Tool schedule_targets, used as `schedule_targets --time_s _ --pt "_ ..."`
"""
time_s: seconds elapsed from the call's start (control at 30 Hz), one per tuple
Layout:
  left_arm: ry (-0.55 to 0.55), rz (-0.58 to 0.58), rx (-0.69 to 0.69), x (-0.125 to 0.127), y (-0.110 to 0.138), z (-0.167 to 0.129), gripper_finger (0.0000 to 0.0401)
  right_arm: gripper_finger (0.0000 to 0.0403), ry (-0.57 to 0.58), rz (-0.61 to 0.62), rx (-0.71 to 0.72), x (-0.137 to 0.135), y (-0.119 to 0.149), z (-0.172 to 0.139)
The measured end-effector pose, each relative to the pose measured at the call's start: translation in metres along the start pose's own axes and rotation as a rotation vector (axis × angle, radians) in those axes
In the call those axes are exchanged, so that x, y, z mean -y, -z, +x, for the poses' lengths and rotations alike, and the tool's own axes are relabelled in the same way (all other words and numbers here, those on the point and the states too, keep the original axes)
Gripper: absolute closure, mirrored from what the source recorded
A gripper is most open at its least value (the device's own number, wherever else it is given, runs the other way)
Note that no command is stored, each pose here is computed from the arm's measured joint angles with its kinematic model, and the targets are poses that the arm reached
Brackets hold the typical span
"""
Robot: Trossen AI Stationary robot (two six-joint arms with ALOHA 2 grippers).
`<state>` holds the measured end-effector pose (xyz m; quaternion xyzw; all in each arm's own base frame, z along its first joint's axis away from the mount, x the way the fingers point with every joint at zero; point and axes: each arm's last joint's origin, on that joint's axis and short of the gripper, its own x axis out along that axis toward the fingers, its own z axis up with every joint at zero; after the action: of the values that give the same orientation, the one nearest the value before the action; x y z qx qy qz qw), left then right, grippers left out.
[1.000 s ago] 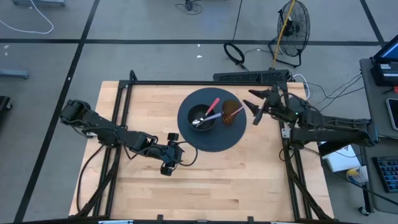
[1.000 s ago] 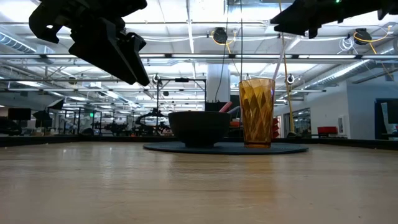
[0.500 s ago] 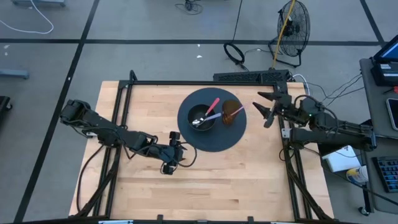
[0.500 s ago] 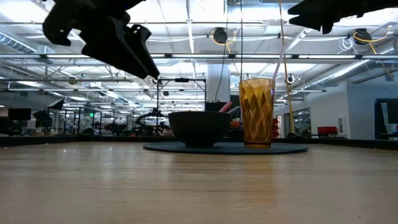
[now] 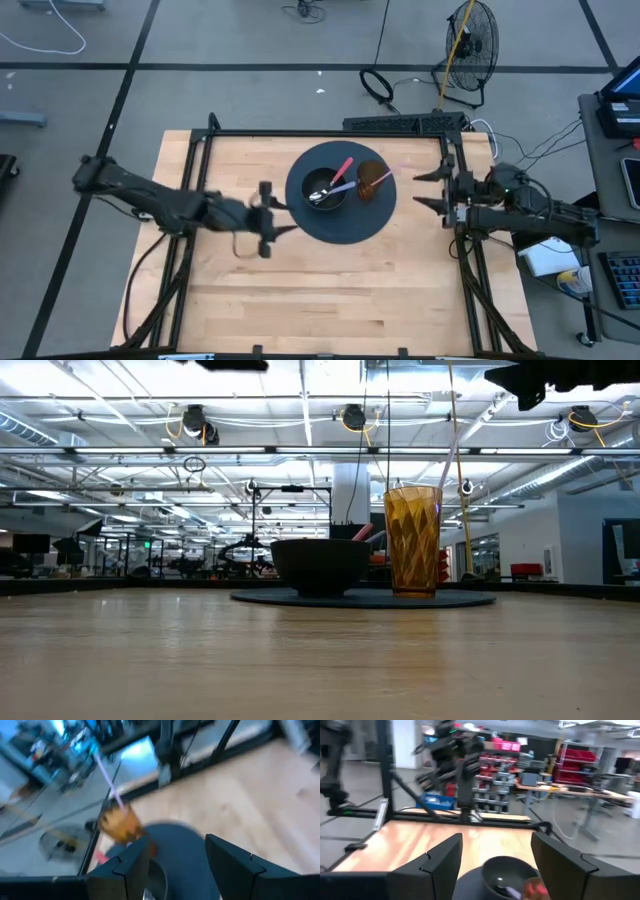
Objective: Pick & Place Utensil
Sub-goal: Return to Home Position
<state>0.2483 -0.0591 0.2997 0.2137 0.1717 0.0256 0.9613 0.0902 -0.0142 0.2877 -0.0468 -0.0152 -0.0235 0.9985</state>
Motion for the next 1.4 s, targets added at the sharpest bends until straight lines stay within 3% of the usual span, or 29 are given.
schedule_targets --time_s 0.17,0.4,0.77,0.93,1.07,1.4 --pt "0.052 -0.034 0.124 -0.032 -0.006 -0.029 0.0201 0.0172 -0.022 -0.019 -0.008 -0.002 0.023 0.001" --pt "0.024 -0.077 0.087 -0.051 0.006 -0.047 0.0201 0.0168 -0.025 -0.058 -0.005 -0.004 0.043 0.0" --pt "-0.122 -0.18 0.289 -0.038 0.088 -0.071 0.0201 0.0174 -0.109 -0.072 0.083 -0.01 0.068 -0.003" --pt "-0.136 -0.214 0.366 -0.03 0.116 -0.076 0.0201 0.0176 -0.15 -0.073 0.108 -0.012 0.087 0.003" --pt "-0.127 -0.227 0.417 -0.026 0.132 -0.076 0.0201 0.0175 -0.15 -0.055 0.085 -0.013 0.106 0.006" --pt "-0.1 -0.245 0.439 -0.023 0.153 -0.072 0.0201 0.0179 -0.148 -0.057 0.102 -0.013 0.106 0.006"
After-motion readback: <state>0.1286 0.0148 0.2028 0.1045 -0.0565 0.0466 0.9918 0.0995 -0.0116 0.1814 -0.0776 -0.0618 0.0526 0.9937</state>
